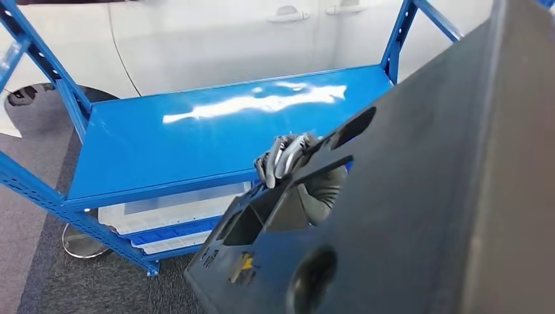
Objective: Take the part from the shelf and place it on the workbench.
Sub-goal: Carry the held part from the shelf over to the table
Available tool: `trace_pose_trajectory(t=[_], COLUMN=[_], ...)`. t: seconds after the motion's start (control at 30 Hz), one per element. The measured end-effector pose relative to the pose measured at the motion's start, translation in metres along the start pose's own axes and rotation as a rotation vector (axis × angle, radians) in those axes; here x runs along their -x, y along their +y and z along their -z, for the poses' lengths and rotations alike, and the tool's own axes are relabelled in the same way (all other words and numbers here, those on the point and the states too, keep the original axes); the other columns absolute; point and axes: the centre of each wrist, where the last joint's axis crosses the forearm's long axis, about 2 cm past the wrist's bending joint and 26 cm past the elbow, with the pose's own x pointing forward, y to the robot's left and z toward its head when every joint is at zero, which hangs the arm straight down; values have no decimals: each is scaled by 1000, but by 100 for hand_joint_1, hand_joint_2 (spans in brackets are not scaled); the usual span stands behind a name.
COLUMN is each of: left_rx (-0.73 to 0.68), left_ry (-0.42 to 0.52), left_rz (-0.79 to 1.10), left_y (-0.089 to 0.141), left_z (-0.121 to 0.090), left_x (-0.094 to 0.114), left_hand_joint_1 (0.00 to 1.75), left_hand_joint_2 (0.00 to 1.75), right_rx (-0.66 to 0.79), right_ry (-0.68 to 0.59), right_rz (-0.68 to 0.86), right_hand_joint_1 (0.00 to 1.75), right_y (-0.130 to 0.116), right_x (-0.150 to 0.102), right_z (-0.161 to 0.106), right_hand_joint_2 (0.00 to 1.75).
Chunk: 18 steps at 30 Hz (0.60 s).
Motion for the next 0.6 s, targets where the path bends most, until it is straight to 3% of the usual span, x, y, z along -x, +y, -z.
trace_pose_trajectory(t=[0.6], left_rx=[1], left_ry=[-5], left_rz=[1], left_y=[1], left_z=[0], left_x=[0], left_hand_joint_1=[0], left_hand_joint_2=[175], right_rx=[-4], right_ry=[42], right_rz=[-21], right_hand_joint_1=[175], right_y=[-18], right_x=[1], right_z=[0], right_hand_joint_2=[175])
